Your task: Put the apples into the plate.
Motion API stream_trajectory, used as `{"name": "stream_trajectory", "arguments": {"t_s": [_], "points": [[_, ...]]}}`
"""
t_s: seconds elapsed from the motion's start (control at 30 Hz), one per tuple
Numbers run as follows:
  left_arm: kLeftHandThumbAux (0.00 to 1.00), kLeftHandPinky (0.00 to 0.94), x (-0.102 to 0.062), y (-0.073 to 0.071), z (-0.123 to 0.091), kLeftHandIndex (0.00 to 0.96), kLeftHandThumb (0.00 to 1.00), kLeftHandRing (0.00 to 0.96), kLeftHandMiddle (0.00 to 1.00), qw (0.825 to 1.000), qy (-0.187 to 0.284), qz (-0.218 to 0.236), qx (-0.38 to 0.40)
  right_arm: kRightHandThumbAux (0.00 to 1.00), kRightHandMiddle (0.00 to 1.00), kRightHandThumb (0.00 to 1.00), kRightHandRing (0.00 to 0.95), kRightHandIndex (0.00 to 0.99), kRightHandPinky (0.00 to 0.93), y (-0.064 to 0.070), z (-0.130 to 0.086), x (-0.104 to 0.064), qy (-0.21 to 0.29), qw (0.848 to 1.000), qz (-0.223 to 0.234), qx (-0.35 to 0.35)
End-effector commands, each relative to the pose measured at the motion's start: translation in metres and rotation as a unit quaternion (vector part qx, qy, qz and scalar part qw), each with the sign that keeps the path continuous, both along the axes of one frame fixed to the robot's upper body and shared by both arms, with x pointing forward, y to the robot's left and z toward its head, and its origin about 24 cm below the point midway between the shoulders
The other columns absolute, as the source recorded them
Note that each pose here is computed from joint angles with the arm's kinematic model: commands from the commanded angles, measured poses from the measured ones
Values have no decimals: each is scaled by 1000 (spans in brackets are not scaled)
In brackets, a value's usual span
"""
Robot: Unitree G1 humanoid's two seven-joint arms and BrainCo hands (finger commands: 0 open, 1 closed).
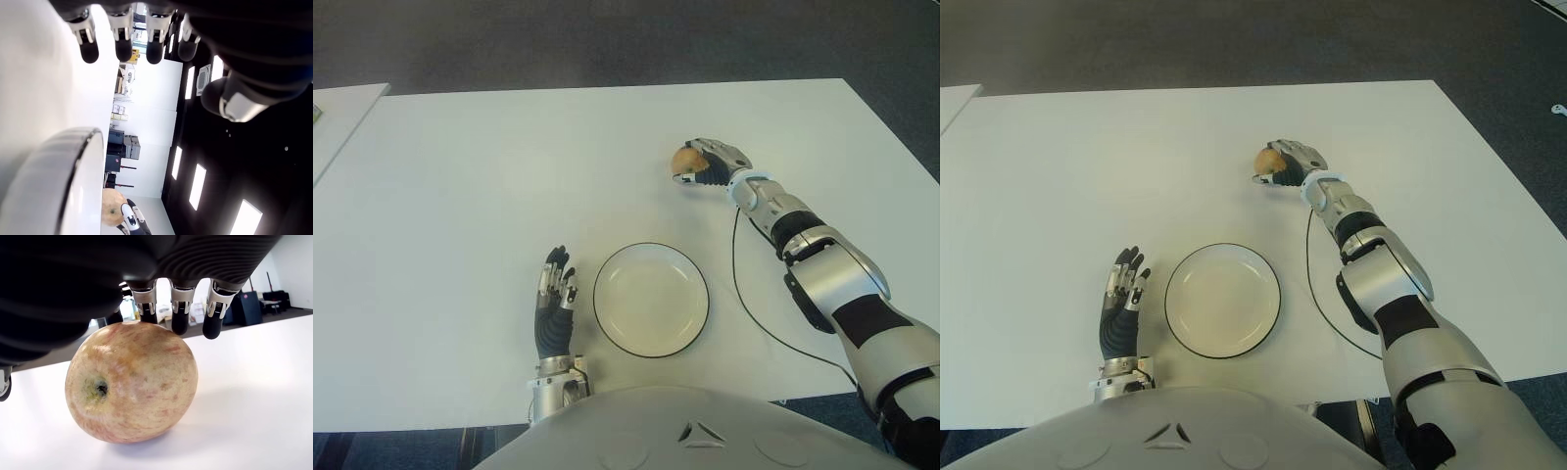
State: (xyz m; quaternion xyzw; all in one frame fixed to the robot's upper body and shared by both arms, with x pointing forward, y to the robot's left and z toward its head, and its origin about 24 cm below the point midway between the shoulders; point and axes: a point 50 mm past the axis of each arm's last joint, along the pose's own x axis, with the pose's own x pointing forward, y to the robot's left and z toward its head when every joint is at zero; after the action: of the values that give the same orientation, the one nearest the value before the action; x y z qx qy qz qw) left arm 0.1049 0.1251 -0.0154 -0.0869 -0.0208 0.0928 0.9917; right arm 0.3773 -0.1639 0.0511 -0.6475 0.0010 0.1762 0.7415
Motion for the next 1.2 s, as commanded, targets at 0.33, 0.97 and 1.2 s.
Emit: {"name": "stream_trajectory", "arguments": {"t_s": [0.33,0.97,1.2], "points": [[514,65,8,-8,-3,65,167,63,79,1000,1,6,-15,289,0,144,0,0,0,-26,-6,-14,8,998,48,-30],[496,99,20,-18,-3,80,188,75,92,997,-38,-6,-64,296,0,157,0,0,0,-42,9,-21,-36,993,98,-46],[504,82,21,-16,-6,76,155,73,92,999,-15,-20,-43,295,0,161,0,0,0,-46,11,-27,-45,992,111,-39]]}}
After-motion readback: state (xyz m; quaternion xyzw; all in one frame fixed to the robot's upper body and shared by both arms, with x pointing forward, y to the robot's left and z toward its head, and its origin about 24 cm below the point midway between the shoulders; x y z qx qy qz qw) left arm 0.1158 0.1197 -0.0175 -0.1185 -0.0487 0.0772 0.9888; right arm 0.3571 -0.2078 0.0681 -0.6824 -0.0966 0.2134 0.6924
